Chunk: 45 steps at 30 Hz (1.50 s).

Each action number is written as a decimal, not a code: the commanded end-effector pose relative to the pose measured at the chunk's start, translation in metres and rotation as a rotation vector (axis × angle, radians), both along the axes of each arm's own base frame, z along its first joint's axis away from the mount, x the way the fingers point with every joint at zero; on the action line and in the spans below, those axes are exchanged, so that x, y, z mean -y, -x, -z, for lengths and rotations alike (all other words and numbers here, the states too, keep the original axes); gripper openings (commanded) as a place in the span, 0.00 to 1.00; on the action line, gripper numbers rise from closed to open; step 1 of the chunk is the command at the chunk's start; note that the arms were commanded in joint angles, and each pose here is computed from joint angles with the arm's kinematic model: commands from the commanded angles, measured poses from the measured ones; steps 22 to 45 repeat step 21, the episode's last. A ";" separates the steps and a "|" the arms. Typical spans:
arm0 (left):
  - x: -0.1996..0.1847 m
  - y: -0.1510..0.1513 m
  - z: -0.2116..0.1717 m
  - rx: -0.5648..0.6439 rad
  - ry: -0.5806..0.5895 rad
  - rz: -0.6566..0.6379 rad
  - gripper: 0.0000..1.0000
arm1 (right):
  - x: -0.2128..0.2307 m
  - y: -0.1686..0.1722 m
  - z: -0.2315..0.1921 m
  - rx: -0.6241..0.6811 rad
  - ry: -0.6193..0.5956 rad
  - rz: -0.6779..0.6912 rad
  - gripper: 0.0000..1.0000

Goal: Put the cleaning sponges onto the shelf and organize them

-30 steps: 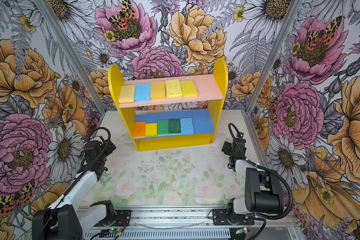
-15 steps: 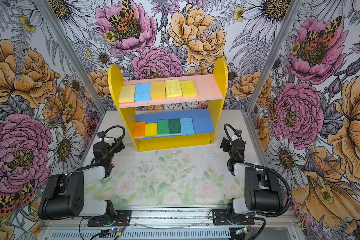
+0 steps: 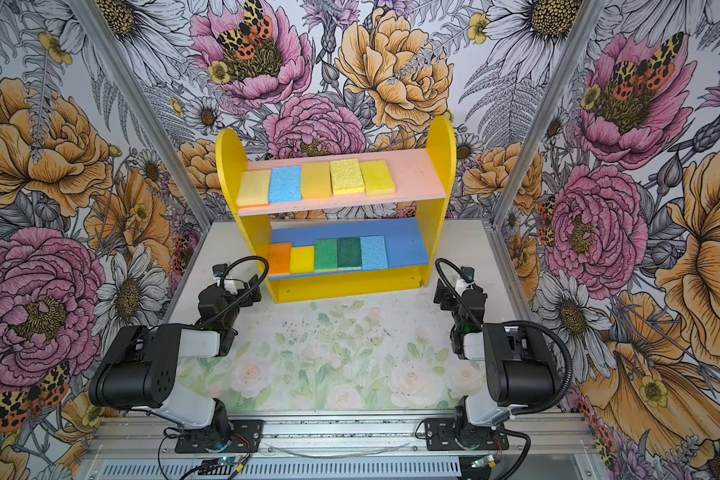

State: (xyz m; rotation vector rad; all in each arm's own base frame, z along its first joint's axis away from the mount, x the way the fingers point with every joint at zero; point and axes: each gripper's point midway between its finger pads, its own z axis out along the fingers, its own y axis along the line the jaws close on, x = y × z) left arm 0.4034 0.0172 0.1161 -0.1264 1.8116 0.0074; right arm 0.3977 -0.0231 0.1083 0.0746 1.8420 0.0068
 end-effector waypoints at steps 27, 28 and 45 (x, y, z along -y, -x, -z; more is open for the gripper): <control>-0.007 -0.001 -0.014 0.054 -0.039 -0.060 0.99 | -0.013 -0.006 -0.004 -0.001 0.030 -0.064 0.99; -0.007 -0.001 -0.014 0.054 -0.039 -0.060 0.99 | -0.013 -0.006 -0.004 -0.001 0.030 -0.064 0.99; -0.007 -0.001 -0.014 0.054 -0.039 -0.060 0.99 | -0.013 -0.006 -0.004 -0.001 0.030 -0.064 0.99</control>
